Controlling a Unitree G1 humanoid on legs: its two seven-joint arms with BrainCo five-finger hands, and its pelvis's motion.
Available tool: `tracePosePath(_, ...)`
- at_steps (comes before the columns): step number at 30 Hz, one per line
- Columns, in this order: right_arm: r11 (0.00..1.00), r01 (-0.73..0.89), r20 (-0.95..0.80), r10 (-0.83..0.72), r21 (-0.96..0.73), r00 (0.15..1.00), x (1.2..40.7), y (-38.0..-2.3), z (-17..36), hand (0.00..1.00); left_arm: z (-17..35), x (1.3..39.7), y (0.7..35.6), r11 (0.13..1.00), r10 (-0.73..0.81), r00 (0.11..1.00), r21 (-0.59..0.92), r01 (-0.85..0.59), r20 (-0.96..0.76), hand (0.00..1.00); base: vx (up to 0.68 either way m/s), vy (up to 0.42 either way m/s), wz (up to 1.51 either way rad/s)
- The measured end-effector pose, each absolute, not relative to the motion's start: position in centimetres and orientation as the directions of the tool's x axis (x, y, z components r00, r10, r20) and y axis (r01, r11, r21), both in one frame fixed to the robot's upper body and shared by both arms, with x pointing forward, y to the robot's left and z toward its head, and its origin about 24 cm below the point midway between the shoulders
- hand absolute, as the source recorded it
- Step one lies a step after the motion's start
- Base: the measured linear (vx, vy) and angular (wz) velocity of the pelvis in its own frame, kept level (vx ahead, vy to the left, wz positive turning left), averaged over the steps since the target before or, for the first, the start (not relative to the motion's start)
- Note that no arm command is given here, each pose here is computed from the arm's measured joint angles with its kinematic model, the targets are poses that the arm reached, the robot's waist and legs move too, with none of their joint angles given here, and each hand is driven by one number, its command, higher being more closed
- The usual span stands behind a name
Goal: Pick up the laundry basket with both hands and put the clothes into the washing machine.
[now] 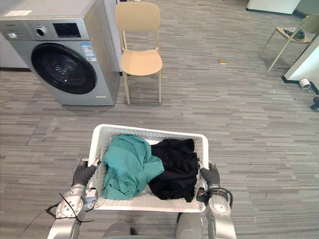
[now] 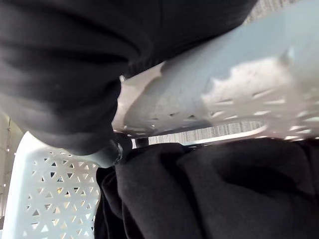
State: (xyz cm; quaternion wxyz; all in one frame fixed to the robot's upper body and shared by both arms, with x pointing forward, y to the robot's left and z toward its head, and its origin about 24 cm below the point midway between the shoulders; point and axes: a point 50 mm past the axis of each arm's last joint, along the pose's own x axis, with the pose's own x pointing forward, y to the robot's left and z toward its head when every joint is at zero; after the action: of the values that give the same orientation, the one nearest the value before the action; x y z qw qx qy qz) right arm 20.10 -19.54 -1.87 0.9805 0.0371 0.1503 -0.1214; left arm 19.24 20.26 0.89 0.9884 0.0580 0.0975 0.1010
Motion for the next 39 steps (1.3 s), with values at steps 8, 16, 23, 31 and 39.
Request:
tracePosePath(8,0.970,0.242,-0.321,-0.236,-0.021,0.917,19.9,-20.8,-2.0,1.00,-0.8,19.8,19.1,0.979,0.199,0.949,0.089,-0.182,-0.246,1.00,0.75,-0.087,0.06)
tracePosePath(16,0.967,0.253,-0.258,-0.255,-0.041,0.932,20.5,-21.5,-0.6,1.00,-0.6,20.2,18.4,0.984,0.177,0.959,0.041,-0.172,-0.223,1.00,0.63,-0.034,-0.30)
tracePosePath(23,0.972,0.235,-0.275,-0.233,-0.028,0.933,20.8,-21.1,-1.0,1.00,-0.6,20.0,18.8,0.980,0.197,0.953,0.045,-0.192,-0.229,1.00,0.59,0.271,0.04)
tracePosePath(31,0.984,0.177,-0.319,-0.163,0.016,0.933,21.5,-18.7,-2.2,1.00,-0.4,18.5,21.1,0.963,0.268,0.934,0.105,-0.249,-0.238,1.00,0.57,0.186,0.15)
tracePosePath(39,0.987,0.160,-0.340,-0.153,-0.007,0.928,21.0,-19.2,-2.6,1.00,-1.5,17.9,20.8,0.964,0.266,0.921,0.097,-0.248,-0.283,1.00,0.38,-0.164,0.54)
